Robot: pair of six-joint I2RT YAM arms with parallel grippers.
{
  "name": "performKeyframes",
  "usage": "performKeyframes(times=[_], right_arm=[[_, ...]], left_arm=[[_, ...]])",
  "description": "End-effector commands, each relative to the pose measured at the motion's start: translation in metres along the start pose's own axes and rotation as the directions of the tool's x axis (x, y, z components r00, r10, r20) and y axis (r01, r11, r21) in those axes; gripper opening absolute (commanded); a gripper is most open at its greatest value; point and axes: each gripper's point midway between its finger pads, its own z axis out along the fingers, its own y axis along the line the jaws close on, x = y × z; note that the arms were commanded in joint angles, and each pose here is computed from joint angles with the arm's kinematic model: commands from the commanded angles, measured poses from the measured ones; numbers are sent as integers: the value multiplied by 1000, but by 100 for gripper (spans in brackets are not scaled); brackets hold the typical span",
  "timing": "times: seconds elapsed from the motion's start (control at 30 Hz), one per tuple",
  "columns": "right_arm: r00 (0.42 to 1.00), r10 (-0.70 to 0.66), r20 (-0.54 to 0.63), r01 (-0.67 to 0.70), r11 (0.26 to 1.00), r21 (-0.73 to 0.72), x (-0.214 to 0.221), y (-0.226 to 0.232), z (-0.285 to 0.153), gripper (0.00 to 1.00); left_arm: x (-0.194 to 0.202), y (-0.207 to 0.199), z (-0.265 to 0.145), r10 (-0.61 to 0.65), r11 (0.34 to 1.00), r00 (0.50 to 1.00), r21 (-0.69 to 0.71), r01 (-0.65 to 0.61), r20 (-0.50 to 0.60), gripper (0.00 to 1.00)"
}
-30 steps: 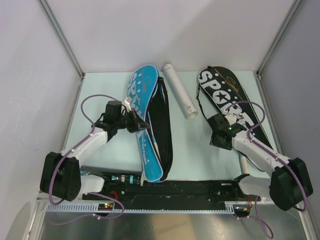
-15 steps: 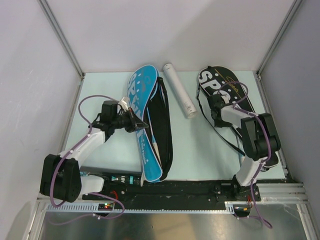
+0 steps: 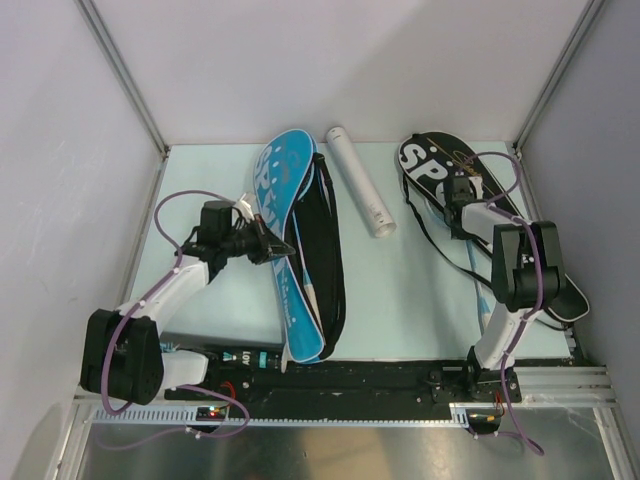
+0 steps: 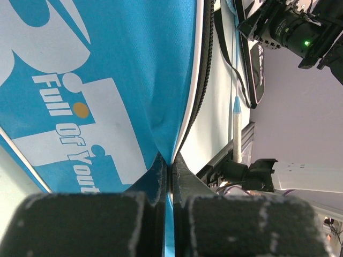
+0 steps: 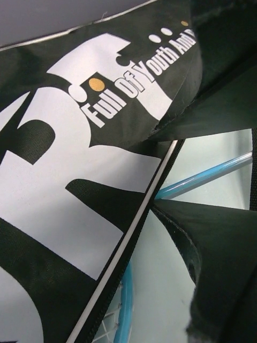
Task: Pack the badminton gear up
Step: Adjust the racket bag at the center of the board.
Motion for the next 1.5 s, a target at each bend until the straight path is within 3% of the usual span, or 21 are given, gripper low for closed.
performKeyframes(times=[0.0,0.17,0.37,0.57,0.8,0.97,1.1,1.3,1.47], right_arm=[[998,53,-15,-55,988,-141,-12,13,-2,51],[990,59,-127,-84,975,-206,8,20,-14,48],[987,113,-118,-142,952,-272,-9,8,-65,50],[989,27,-143,-88,895,-437,15,41,-118,41],[990,-110,-93,50,869,-492,34,95,-116,24],[981,-177,-76,131,905,-405,40,104,-85,13],[965,-254,-65,231,940,-253,44,92,-54,7],[944,-320,-75,320,947,-14,41,59,-15,7],[966,-257,-19,254,937,241,7,8,-9,7]], left_arm=[[-11,-13,-10,51,997,998,50,-54,43,0],[-12,-12,-11,50,997,998,48,-52,48,0],[-12,-12,-11,47,998,998,47,-49,49,0],[-13,-14,-13,53,997,997,52,-56,56,0],[-12,-15,-14,53,997,997,54,-56,55,0],[-12,-14,-14,54,997,997,52,-57,57,0],[-12,-13,-13,52,997,997,51,-55,55,0],[-13,-13,-13,50,997,997,49,-53,55,0],[-13,-12,-12,47,998,997,46,-49,56,0]])
